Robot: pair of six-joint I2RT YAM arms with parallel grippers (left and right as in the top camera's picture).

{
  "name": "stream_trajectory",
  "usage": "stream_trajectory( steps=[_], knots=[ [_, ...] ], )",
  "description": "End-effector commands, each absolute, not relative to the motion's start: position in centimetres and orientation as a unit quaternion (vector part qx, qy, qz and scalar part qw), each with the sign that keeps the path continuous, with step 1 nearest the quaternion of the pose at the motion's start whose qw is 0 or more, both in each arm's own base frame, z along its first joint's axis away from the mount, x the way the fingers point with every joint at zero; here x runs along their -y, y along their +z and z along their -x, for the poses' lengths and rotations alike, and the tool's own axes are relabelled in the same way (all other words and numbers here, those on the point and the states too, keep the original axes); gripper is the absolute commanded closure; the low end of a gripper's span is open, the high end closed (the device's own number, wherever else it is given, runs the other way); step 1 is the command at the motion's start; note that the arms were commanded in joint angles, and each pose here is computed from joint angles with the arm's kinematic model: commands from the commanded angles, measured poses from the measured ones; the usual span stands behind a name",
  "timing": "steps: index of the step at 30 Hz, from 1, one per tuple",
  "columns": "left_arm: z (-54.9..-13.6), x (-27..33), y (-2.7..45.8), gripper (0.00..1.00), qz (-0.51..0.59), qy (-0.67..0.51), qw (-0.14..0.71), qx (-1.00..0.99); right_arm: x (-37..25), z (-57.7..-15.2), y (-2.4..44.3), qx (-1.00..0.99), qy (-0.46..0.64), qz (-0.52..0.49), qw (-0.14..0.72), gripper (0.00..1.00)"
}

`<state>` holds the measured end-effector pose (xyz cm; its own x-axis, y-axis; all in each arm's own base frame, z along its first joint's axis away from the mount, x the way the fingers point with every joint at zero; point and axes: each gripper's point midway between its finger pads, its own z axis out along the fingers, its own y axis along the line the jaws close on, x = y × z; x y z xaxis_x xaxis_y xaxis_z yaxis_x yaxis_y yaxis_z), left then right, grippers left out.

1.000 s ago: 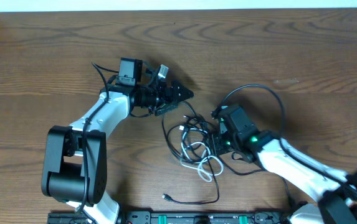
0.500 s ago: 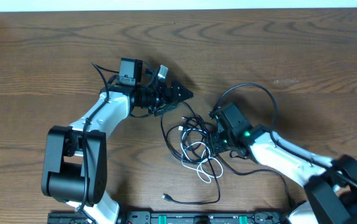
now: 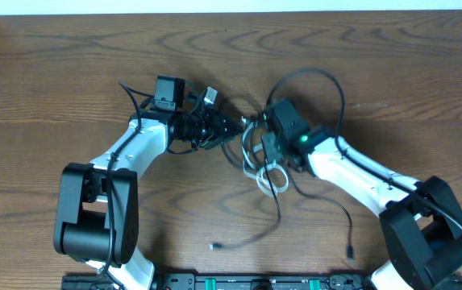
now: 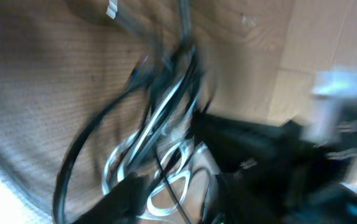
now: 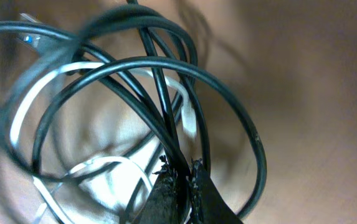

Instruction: Untangle cables

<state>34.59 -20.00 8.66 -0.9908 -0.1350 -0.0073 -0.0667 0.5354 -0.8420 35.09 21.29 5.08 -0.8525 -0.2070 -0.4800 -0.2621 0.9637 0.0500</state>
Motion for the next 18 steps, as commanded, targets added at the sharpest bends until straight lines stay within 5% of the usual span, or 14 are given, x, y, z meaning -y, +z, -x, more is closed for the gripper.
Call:
stream_trajectory(
  steps=[1,7,12,18],
  knots=[
    [-34.1,20.8,8.4,0.92,0.047,-0.478,0.027,-0.876,-21.2,-38.9,9.3,-0.945,0.050,0.117,0.302,0.99],
    [-32.7,23.2,7.8,0.92,0.015,-0.461,0.019,-0.887,-23.3,-38.3,10.9,-0.943,0.134,0.133,0.274,0.99],
    [-32.8,23.6,6.1,0.66,0.016,-0.403,0.039,-0.914,-23.9,-36.3,12.8,-0.936,0.185,0.162,0.250,0.99],
    [-34.8,21.1,3.9,0.64,0.109,-0.305,0.075,-0.943,-24.2,-33.1,17.1,-0.918,0.239,0.196,0.247,0.99]
  ],
)
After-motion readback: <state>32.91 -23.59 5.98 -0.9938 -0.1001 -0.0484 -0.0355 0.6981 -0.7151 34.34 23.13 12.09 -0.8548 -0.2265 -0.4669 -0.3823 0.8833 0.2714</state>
